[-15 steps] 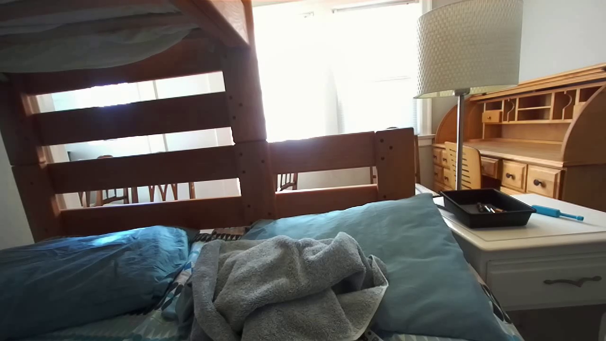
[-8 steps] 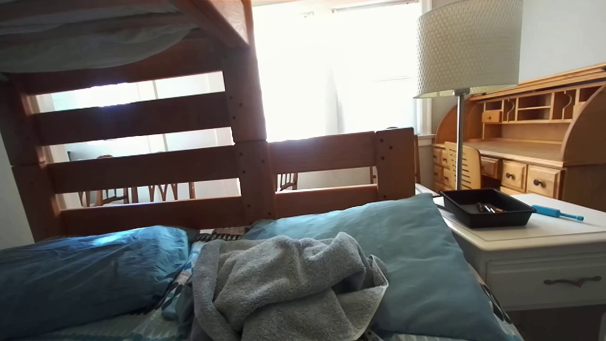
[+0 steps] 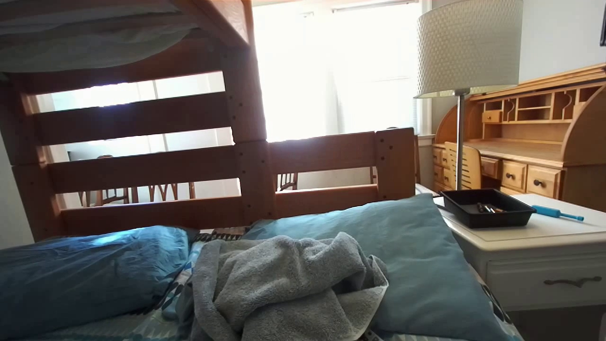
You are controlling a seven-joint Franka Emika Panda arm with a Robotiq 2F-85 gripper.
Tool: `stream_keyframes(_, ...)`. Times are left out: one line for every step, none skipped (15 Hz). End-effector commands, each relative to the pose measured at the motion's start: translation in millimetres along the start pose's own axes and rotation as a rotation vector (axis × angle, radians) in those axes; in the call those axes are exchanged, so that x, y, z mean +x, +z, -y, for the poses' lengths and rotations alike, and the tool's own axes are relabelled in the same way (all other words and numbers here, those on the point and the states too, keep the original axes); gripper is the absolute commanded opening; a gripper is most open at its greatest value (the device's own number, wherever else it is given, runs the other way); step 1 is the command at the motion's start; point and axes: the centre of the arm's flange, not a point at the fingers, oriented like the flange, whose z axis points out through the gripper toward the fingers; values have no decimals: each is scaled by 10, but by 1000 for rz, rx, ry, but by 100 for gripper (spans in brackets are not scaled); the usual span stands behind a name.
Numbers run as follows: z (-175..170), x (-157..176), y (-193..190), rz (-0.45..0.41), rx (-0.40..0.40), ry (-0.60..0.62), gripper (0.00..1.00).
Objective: Put the grey remote control on the nightstand.
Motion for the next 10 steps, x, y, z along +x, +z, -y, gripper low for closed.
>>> stream_keyframes(36,25,90,23,6,-36,100)
stream_keyframes(50,41,146,37,8,-45,100)
stream_keyframes(47,44,157,41,8,-44,100)
stream_keyframes(39,42,149,39,7,-42,100)
stream_keyframes(32,37,135,35,6,-40,100)
stream_keyframes(28,34,125,33,5,-38,100)
stream_keyframes(27,34,124,33,4,-38,100)
stream_keyframes(27,34,124,33,4,-38,100)
stream_keyframes(27,34,123,33,4,-38,100)
stream_keyframes(38,122,196,54,-1,-50,100)
